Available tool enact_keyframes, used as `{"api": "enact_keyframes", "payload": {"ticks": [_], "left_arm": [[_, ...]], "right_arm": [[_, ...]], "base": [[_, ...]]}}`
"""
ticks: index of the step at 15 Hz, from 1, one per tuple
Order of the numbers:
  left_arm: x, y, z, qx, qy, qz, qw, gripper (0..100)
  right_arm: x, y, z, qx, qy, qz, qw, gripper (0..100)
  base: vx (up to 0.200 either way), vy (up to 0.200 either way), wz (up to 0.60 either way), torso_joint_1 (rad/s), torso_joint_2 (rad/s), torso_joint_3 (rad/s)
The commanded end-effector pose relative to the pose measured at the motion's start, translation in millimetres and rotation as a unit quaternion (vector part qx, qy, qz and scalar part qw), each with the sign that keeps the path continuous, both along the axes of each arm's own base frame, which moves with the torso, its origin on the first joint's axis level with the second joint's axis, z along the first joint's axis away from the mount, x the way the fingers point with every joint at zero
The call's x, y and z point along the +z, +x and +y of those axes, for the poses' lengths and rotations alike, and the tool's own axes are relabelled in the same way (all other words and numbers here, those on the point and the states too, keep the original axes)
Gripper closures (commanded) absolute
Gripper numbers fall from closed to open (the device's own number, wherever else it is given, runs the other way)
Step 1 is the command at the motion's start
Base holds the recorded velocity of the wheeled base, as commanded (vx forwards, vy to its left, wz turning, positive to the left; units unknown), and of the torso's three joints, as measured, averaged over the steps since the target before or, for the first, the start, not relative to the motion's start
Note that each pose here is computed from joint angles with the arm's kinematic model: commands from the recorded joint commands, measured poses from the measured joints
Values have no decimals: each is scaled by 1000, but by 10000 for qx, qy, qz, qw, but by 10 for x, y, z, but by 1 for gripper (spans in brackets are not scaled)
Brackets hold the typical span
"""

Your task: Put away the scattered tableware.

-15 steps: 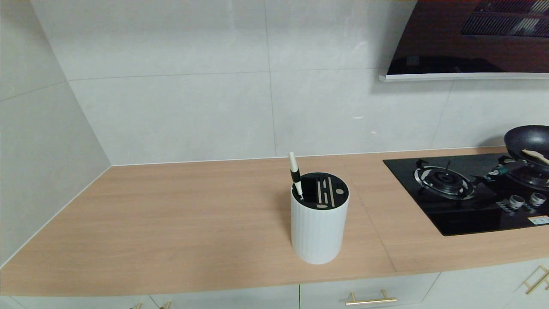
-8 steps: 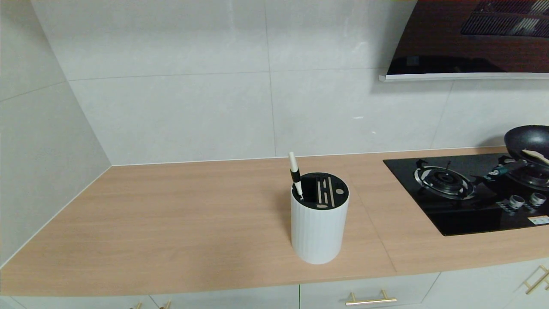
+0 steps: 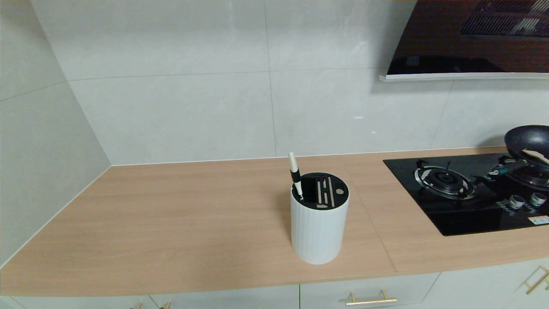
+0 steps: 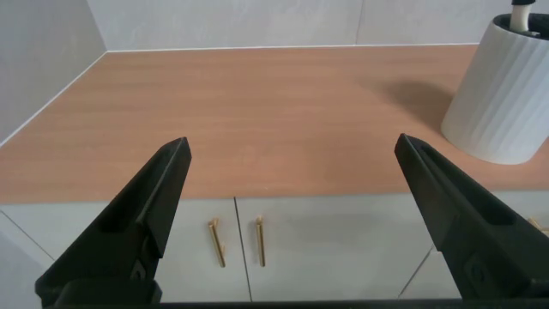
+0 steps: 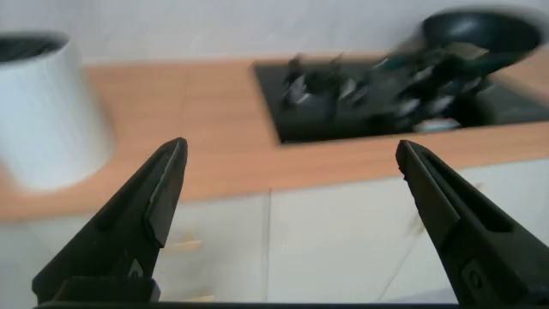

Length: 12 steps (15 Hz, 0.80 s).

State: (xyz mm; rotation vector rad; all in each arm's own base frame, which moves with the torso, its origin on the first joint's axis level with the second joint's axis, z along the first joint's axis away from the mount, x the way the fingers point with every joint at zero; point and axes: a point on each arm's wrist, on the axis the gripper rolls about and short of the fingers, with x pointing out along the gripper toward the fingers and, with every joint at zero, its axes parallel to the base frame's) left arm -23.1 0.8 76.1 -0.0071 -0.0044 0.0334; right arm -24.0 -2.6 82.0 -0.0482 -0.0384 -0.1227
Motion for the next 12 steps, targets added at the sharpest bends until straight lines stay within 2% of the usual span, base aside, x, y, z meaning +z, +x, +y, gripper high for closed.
{"api": "enact_keyframes", "payload": {"ticks": [1, 3, 5, 7, 9, 12], "left_arm": [[-2, 2, 0, 2, -3, 13, 10000, 0], [-2, 2, 0, 2, -3, 13, 10000, 0], [-2, 2, 0, 2, -3, 13, 10000, 0], [-2, 2, 0, 2, -3, 13, 10000, 0], [-2, 2, 0, 2, -3, 13, 10000, 0], [-2, 2, 0, 2, -3, 13, 10000, 0]], "right_arm": [[-11, 5, 5, 100, -65, 38, 9999, 0], [-8, 4, 14, 304, -142, 43, 9994, 0], [-7, 4, 10, 221, -100, 32, 9997, 0], [-6, 6, 14, 315, 133, 18, 9994, 0], [-12, 7, 15, 333, 10, 21, 9994, 0], [-12, 5, 0, 5, 68, 15, 10000, 0]], "base": [[0, 0, 0, 0, 0, 0], [0, 0, 0, 0, 0, 0], [0, 0, 0, 0, 0, 0], [0, 0, 0, 0, 0, 0], [0, 0, 0, 0, 0, 0], [0, 0, 0, 0, 0, 0]]}}
